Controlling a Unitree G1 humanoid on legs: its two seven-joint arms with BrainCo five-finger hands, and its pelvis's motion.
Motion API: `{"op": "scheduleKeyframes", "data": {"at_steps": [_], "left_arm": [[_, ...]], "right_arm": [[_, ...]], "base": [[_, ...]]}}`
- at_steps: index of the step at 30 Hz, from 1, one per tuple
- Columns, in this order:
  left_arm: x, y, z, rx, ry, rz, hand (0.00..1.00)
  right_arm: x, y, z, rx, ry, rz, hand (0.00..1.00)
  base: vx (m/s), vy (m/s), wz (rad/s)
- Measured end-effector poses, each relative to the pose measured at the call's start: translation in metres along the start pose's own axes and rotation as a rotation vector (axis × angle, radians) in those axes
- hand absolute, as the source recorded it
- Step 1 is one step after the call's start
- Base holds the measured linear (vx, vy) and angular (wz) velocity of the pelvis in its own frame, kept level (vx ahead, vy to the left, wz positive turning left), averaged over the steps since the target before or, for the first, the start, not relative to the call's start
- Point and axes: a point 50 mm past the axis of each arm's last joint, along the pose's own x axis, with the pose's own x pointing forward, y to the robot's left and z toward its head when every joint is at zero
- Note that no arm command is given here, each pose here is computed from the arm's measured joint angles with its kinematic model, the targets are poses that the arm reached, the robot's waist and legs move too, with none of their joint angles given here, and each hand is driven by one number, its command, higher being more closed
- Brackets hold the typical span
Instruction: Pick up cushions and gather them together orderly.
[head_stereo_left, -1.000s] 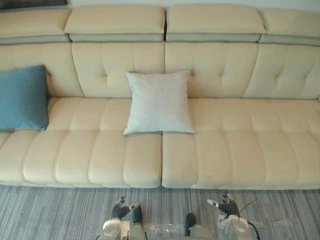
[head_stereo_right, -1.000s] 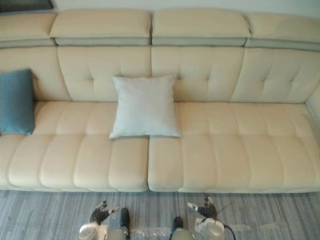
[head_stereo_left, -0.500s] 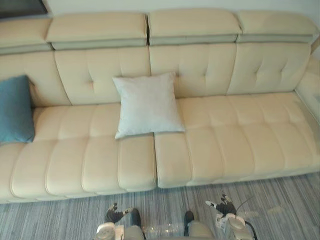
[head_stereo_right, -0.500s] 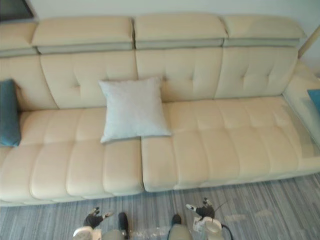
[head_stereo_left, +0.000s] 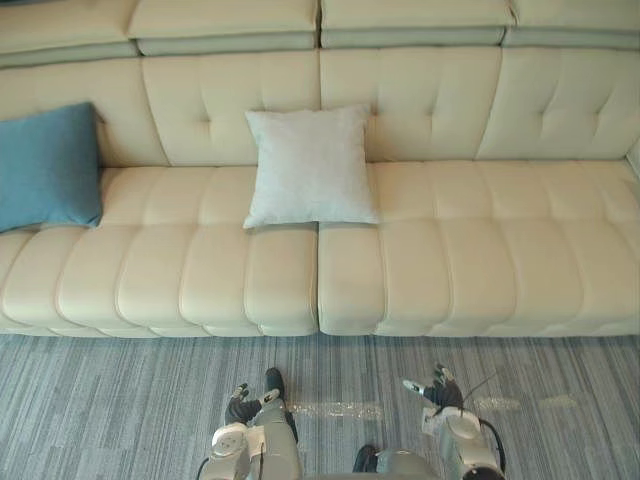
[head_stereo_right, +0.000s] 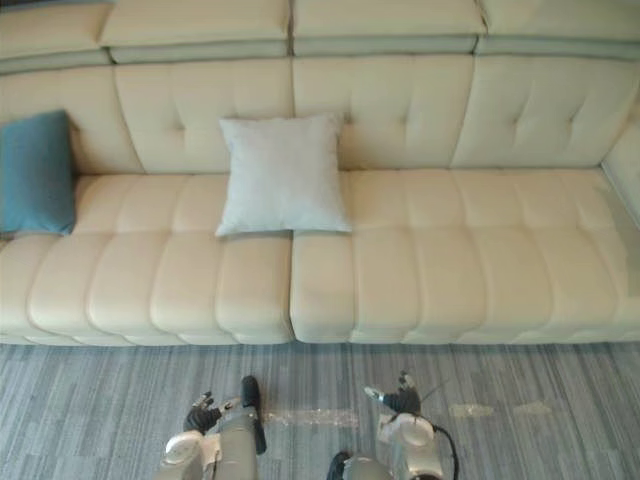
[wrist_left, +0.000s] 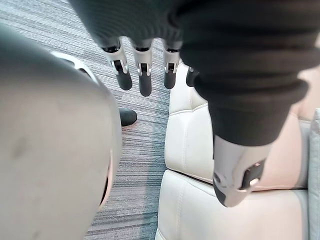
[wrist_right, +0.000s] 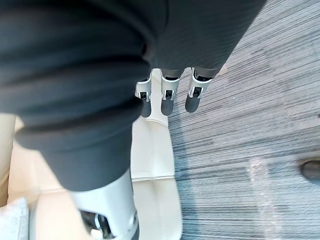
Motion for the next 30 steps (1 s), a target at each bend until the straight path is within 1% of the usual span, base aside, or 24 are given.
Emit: {"op": "scheduleKeyframes", "data": {"at_steps": [3, 8, 16, 23, 27, 30], "left_arm": [[0.000, -0.001, -0.002, 0.000, 0.010, -0.001, 0.00], [0.001, 0.007, -0.007, 0.026, 0.040, 0.011, 0.00], [-0.001, 0.016, -0.018, 0.077, 0.086, 0.017, 0.00], [-0.001, 0.018, -0.021, 0.105, 0.111, 0.012, 0.00], [-0.001, 0.018, -0.022, 0.127, 0.116, 0.009, 0.00], [-0.001, 0.018, -0.022, 0.146, 0.116, 0.000, 0.00]], "right_arm": [[-0.001, -0.006, -0.004, -0.001, 0.012, -0.016, 0.00], [-0.004, 0.003, -0.018, 0.016, 0.075, 0.005, 0.00], [-0.007, 0.003, -0.035, 0.020, 0.152, 0.009, 0.00], [-0.007, 0.000, -0.036, 0.030, 0.160, -0.001, 0.00], [-0.003, 0.001, -0.028, 0.019, 0.143, 0.003, 0.00], [0.000, -0.006, -0.026, 0.004, 0.145, -0.010, 0.00]], "base": [[-0.08, 0.110, 0.00], [-0.04, 0.223, -0.24], [-0.01, 0.133, -0.23], [0.00, 0.013, -0.48], [-0.05, -0.018, -0.95], [0.03, 0.009, -0.88]]}}
